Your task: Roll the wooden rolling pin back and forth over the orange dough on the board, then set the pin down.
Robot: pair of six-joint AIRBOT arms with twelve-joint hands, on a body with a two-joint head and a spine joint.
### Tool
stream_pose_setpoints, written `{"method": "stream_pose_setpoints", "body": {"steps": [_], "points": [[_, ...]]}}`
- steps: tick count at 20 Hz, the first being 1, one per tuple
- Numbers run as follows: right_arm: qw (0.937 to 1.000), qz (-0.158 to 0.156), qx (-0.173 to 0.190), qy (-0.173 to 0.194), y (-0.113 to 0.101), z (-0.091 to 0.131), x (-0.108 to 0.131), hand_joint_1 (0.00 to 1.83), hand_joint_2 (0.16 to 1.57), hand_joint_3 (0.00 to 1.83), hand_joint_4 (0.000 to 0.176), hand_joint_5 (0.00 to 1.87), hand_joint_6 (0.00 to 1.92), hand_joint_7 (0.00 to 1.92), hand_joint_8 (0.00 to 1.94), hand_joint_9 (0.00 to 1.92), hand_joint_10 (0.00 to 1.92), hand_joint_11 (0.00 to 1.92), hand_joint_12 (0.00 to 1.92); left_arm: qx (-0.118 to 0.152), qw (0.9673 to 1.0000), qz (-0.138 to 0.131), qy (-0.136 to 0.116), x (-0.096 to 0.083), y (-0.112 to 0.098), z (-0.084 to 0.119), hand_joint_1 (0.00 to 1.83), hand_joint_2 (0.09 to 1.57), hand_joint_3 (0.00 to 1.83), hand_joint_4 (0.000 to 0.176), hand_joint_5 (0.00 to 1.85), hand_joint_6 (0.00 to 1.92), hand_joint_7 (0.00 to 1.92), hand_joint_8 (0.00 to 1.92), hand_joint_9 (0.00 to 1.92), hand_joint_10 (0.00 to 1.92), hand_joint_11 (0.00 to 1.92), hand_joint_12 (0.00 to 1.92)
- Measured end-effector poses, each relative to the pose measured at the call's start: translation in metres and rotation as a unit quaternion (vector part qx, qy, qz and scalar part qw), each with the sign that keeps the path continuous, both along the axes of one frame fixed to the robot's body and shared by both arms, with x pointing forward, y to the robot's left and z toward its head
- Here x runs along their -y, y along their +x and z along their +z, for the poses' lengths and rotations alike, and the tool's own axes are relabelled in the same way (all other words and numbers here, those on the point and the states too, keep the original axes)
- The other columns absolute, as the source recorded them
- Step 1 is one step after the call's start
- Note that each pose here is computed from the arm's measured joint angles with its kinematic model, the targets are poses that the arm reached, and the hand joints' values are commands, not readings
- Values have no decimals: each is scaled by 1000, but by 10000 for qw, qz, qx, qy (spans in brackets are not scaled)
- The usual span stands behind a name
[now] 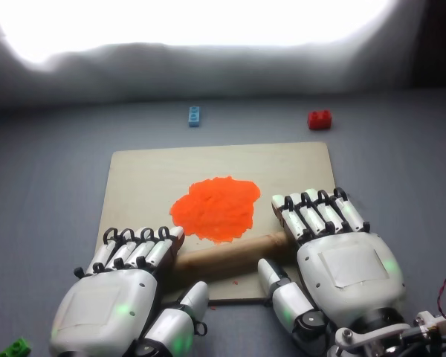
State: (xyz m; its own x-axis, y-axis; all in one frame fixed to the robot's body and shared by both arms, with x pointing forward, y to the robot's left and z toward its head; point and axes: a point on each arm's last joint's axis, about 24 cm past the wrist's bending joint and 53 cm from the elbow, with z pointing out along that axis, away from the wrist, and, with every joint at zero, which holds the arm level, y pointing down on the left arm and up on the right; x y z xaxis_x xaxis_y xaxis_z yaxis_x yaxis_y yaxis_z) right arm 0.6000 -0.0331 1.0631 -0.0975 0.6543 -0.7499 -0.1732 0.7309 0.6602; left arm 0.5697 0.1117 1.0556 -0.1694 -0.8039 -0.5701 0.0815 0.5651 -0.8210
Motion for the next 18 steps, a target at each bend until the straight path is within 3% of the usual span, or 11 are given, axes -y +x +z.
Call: {"method": "stream_pose_setpoints", "body": {"steps": [2,10,15,18], "points": [[10000,-5,9,0,0,0,0,0,1454,0,0,183,3,239,1,194,4,0,561,0,10000,-5,-2,0,0,0,0,1489,1,0,243,7,248,4,198,3,0,286],[10000,-7,3,-2,0,0,0,0,1456,0,0,186,3,244,2,199,3,0,609,-11,10000,15,-46,2,4,2,0,1489,0,0,244,5,255,2,205,3,0,376],[10000,-6,5,-2,0,0,0,0,1455,0,0,182,1,221,0,179,1,0,484,-14,10000,5,-70,3,4,3,0,1488,0,0,254,3,265,2,217,3,0,350],[10000,-11,3,2,0,0,0,0,1457,0,0,196,5,255,8,214,13,0,605,-24,9999,-8,-145,7,8,6,0,1490,0,0,263,3,273,2,221,3,0,363]]}}
